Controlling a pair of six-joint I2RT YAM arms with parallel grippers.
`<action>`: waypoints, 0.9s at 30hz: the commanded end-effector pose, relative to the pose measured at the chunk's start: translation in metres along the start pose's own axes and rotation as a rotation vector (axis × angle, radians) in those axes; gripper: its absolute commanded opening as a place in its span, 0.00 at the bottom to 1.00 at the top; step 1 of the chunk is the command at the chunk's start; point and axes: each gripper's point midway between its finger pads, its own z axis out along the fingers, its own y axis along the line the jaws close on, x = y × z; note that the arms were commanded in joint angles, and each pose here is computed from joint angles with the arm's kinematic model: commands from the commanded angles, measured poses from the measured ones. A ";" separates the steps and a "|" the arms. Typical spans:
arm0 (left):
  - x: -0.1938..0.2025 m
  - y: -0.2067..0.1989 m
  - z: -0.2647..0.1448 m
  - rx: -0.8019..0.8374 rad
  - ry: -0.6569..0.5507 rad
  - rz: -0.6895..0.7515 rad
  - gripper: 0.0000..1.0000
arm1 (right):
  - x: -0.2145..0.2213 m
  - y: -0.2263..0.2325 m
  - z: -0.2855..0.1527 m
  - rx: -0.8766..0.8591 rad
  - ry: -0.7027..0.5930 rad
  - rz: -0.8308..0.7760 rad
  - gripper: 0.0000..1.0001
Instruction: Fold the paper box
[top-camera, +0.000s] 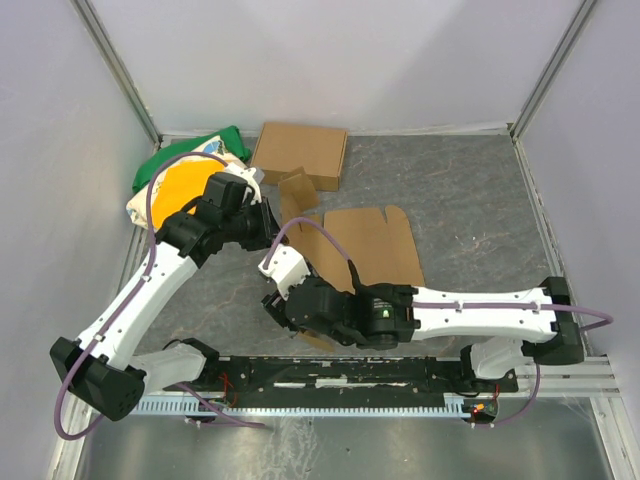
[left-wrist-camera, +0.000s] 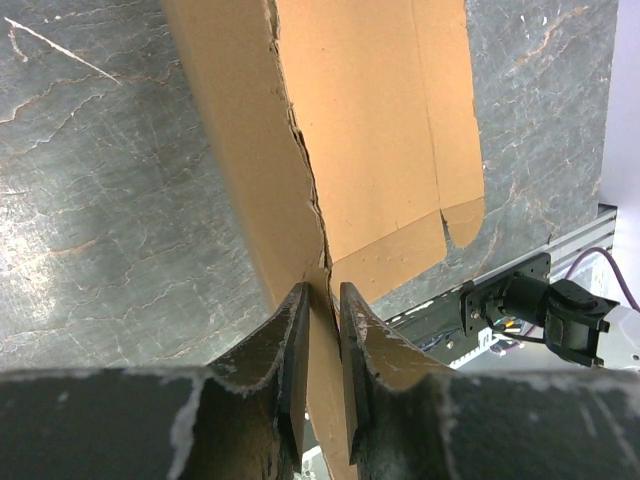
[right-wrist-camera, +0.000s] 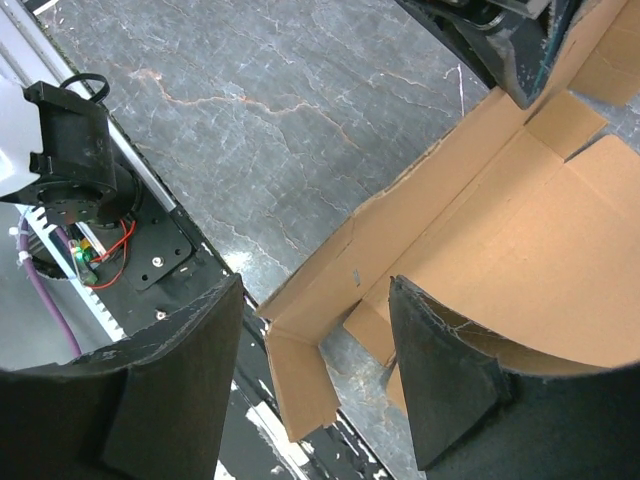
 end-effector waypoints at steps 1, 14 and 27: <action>-0.010 -0.007 -0.002 0.012 -0.031 -0.016 0.24 | -0.019 0.007 0.000 0.003 -0.029 0.032 0.67; -0.009 -0.009 -0.003 0.023 -0.018 -0.009 0.23 | -0.004 -0.024 -0.001 0.207 0.047 -0.029 0.48; -0.007 -0.015 -0.007 0.054 -0.008 -0.006 0.21 | -0.004 -0.051 0.013 0.172 0.032 0.068 0.46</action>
